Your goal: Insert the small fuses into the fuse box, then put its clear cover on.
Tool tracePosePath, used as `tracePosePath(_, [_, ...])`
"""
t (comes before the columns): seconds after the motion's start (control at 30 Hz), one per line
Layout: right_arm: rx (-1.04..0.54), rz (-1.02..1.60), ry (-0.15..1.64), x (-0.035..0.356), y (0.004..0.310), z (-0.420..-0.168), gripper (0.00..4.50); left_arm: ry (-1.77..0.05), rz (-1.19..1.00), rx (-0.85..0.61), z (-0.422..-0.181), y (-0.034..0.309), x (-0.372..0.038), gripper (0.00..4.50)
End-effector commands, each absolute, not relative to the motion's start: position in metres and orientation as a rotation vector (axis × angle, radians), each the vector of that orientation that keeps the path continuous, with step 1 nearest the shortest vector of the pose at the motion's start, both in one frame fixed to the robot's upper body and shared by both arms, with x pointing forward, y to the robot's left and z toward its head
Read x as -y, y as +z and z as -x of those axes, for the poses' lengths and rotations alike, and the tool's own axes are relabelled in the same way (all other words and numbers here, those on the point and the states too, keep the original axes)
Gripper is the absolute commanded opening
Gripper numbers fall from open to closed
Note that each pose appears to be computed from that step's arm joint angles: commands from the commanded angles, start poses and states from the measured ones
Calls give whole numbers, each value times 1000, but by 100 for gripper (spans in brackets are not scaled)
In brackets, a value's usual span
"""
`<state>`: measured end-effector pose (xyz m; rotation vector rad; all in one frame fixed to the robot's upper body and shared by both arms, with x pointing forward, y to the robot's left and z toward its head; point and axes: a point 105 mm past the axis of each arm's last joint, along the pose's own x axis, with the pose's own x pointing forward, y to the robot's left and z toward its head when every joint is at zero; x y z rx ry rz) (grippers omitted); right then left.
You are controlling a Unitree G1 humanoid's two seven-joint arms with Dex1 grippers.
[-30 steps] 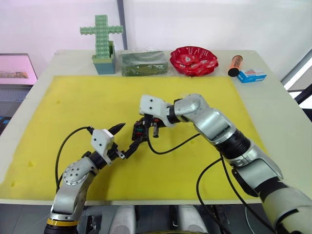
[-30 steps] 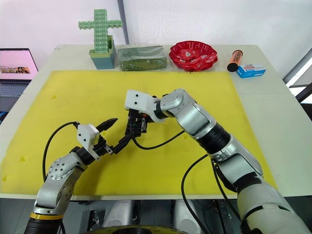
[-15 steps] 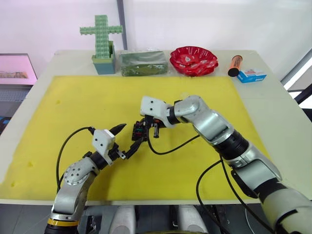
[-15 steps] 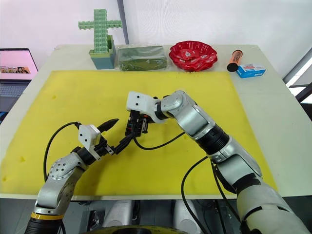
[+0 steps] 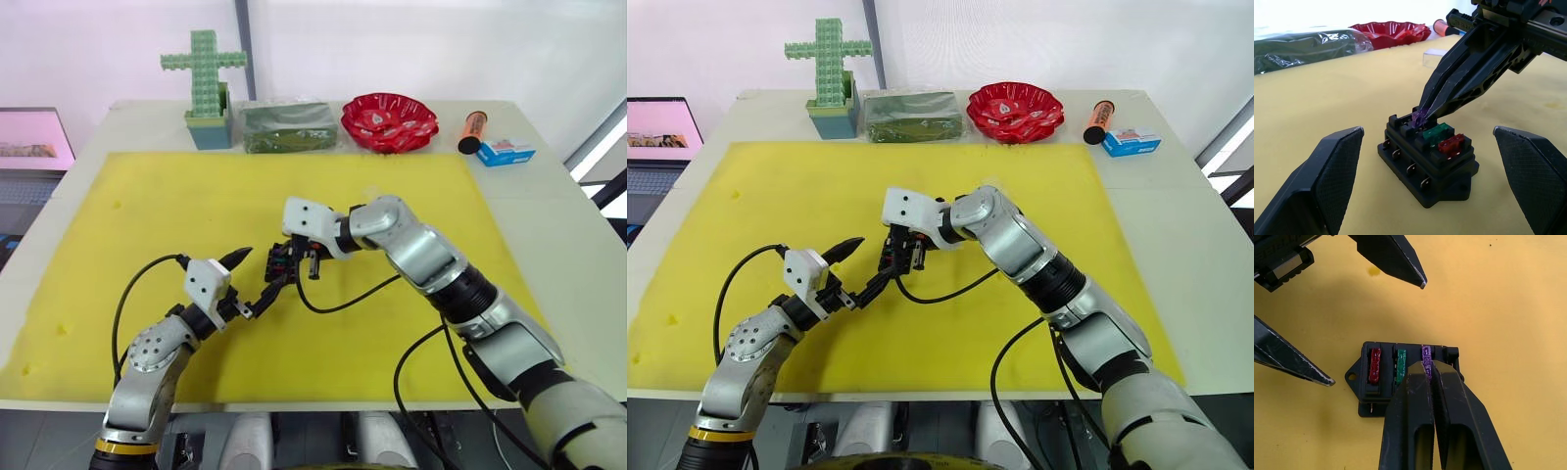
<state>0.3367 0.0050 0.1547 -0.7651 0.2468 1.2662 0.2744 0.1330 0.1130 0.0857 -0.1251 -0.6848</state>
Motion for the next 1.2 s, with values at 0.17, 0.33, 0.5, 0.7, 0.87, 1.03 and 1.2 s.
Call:
tracePosePath(0.17, [-216, 751, 1244, -6, 161, -342, 2, -699, -103, 167, -272, 125, -129, 450])
tracePosePath(0.33, [-219, 759, 1245, -5, 160, -342, 2, -700, -106, 163, -271, 124, -129, 450])
tracePosePath(0.5, [-207, 754, 1249, -6, 167, -341, 2, -698, -109, 159, -271, 123, -130, 450])
tracePosePath(0.7, [-201, 747, 1252, -7, 170, -342, 2, -698, -112, 158, -271, 122, -130, 450])
tracePosePath(0.87, [-209, 738, 1259, -8, 167, -341, 2, -697, -114, 156, -271, 121, -131, 450])
tracePosePath(1.03, [-219, 752, 1262, -8, 163, -342, 2, -699, -114, 155, -271, 121, -131, 450])
tracePosePath(1.2, [-224, 757, 1263, -7, 161, -344, 2, -699, -116, 154, -272, 120, -131, 450])
